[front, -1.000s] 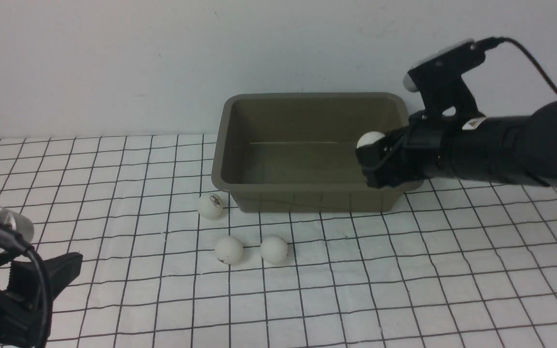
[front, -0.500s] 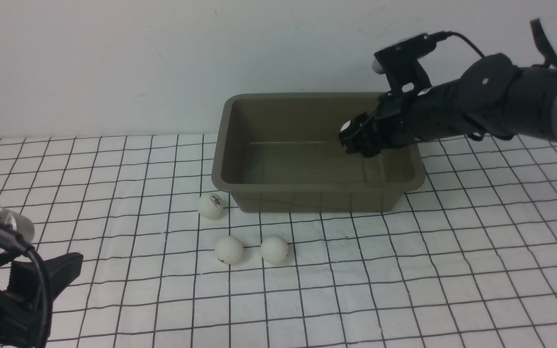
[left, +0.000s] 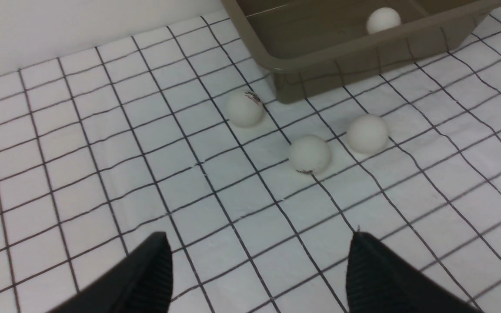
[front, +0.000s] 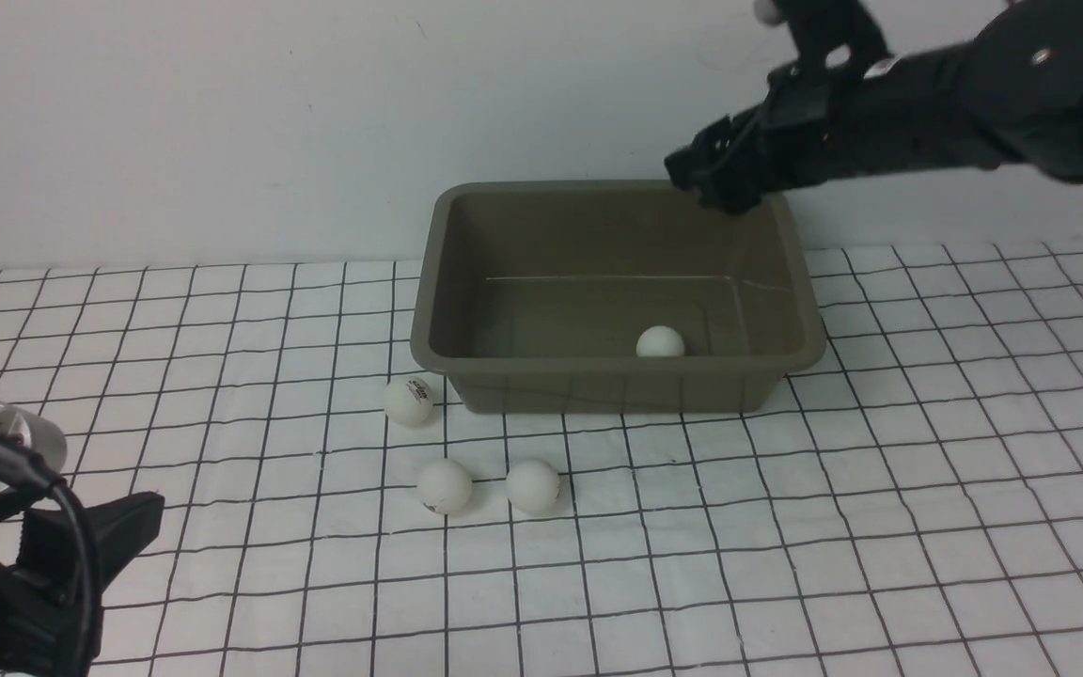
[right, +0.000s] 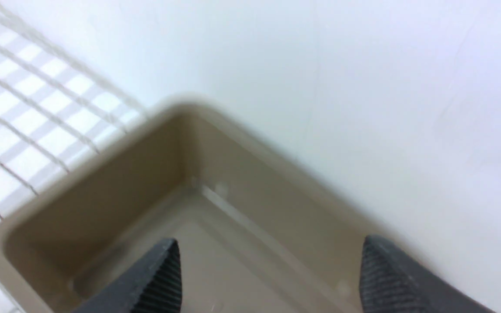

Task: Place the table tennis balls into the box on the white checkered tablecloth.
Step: 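Reach for and grasp a ping pong ball on the table beside the basket, then drop the ball into the bin, then reach for and grasp a ping pong ball on the table beside the basket, then drop the ball into the bin, then reach for and grasp a ping pong ball on the table beside the basket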

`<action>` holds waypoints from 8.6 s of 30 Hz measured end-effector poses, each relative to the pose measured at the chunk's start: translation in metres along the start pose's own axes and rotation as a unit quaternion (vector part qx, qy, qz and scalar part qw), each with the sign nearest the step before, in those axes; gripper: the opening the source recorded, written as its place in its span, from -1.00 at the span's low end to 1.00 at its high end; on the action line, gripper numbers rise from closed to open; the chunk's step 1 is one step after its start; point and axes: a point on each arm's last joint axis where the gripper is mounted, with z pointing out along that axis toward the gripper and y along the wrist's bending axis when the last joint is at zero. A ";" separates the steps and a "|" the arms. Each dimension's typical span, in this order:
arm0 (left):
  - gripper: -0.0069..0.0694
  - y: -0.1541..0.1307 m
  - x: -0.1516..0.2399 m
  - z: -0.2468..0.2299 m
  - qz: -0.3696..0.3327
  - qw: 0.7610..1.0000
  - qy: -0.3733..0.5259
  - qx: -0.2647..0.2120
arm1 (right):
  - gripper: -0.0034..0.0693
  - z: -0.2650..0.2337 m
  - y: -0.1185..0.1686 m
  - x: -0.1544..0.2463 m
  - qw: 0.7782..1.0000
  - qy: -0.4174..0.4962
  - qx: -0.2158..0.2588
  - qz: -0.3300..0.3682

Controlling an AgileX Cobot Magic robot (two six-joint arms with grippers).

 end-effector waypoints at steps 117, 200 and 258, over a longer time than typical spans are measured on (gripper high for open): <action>0.05 0.074 -0.045 0.289 0.163 0.984 0.051 0.041 | 0.42 -0.166 0.057 -0.028 0.977 0.096 -0.187 0.013; 0.25 -0.012 0.004 0.296 0.071 0.950 0.249 0.177 | 0.42 -0.167 0.060 -0.030 0.975 0.091 -0.201 0.030; 0.26 -0.013 -0.151 0.172 0.117 0.980 0.121 0.108 | 0.42 -0.167 0.060 -0.029 0.974 0.090 -0.205 0.013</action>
